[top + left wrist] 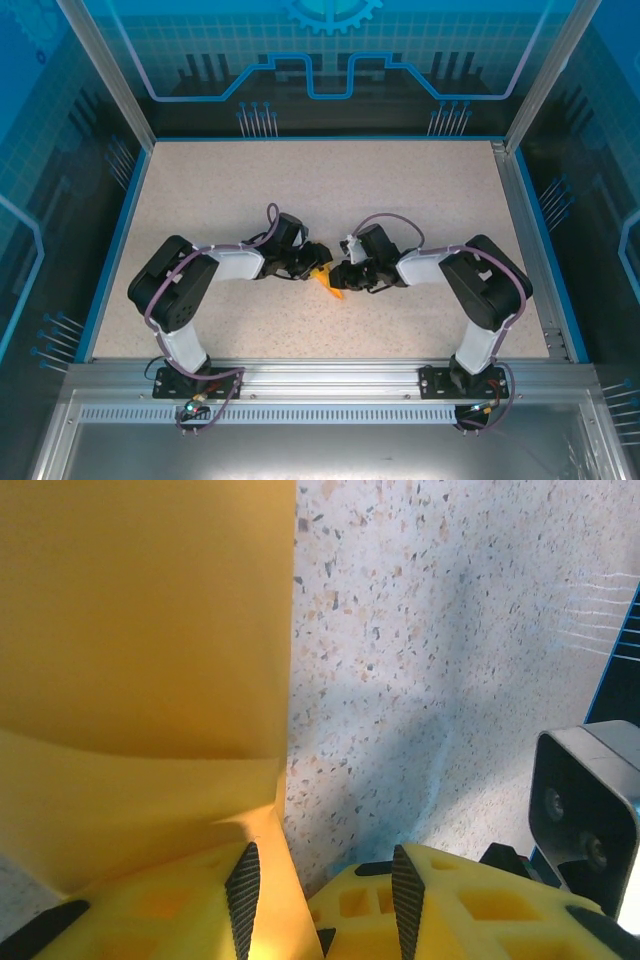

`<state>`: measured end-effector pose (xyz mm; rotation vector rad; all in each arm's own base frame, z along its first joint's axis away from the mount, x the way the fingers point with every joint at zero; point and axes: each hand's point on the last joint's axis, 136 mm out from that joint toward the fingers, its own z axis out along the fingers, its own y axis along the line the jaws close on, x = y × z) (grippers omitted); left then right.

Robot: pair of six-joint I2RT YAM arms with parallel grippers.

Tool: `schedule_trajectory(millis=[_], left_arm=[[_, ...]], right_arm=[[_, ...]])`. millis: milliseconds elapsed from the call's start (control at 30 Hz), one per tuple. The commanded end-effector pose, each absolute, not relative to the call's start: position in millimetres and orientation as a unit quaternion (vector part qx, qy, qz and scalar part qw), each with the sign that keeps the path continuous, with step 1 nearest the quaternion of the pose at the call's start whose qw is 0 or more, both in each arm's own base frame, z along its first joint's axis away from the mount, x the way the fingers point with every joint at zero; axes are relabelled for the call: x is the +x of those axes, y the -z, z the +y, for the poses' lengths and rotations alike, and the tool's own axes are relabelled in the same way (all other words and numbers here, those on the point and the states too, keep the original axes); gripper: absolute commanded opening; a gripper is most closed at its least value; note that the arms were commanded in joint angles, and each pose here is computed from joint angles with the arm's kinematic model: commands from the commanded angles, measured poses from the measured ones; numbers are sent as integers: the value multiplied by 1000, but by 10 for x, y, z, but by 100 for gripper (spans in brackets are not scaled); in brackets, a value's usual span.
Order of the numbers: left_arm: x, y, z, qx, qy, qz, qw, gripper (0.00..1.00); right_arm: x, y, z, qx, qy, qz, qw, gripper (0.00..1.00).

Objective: Fold a paper plane with a square sheet of paper (pick it up from the middle)
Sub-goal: Fold the wing for the fifth time at the center of the table.

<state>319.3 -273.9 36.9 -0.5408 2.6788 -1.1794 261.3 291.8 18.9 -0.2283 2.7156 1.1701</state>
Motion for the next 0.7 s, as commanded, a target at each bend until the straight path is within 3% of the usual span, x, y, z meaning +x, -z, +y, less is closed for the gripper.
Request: schedule_trajectory(millis=[0, 233, 433, 667], left_arm=[[3179, -360, -2783, -164, 391, 902, 78, 44], [3164, -353, -2774, -166, 390, 902, 77, 44], [3178, -397, -2786, -167, 394, 900, 79, 44], [3264, -715, -2762, -161, 406, 894, 100, 54]], right_arm=[[2628, -253, 2845, -54, -402, 910, 89, 21], [2677, -310, 2881, -52, -412, 905, 91, 20], [2635, -191, 2861, -54, -404, 910, 78, 9], [2481, 88, 2773, -44, -386, 920, 50, 6]])
